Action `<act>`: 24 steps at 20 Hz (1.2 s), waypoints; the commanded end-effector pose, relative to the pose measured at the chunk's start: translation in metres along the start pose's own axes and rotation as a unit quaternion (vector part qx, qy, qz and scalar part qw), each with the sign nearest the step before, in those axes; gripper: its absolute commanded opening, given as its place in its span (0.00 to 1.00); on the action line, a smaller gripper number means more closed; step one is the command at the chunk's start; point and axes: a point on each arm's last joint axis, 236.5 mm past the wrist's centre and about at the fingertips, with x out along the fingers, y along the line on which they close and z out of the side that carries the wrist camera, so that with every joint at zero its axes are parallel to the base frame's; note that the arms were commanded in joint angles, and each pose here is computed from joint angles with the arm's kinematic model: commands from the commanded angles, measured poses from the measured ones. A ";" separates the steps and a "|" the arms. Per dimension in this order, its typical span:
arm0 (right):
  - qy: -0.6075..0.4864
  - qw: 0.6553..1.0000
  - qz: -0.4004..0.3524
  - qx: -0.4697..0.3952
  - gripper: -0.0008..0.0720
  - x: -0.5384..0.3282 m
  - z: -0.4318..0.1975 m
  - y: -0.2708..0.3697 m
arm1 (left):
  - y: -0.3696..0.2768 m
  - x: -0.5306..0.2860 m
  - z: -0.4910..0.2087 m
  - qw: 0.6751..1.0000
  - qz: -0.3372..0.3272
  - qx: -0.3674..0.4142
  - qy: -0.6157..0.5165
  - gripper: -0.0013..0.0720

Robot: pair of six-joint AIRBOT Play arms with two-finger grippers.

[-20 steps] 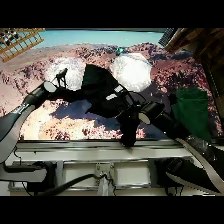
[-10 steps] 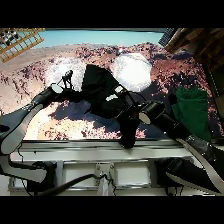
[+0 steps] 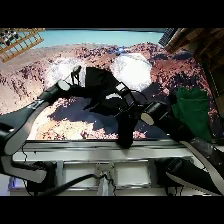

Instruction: Fold the clothes and pants, and hang the long-sleeved shirts on hangers.

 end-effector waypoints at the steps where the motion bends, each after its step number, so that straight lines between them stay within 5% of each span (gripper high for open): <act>1: -0.076 0.997 -0.007 -0.009 0.04 -0.028 0.031 -0.002 | -0.009 -0.074 0.051 0.997 -0.009 0.034 -0.072 0.02; 10: -0.317 0.948 -0.010 -0.023 0.05 -0.193 0.079 0.006 | -0.089 -0.396 0.093 0.906 0.056 0.170 -0.384 0.02; 17: -0.477 0.875 -0.063 -0.056 0.04 -0.334 0.049 -0.004 | -0.102 -0.533 0.025 0.802 0.228 0.242 -0.497 0.02; 20: -0.492 0.865 -0.076 -0.061 0.04 -0.348 0.043 -0.008 | -0.100 -0.534 0.004 0.805 0.250 0.249 -0.477 0.02; 24: -0.445 0.894 -0.022 -0.039 0.04 -0.310 0.051 0.008 | -0.129 -0.517 -0.001 0.831 0.160 0.234 -0.478 0.02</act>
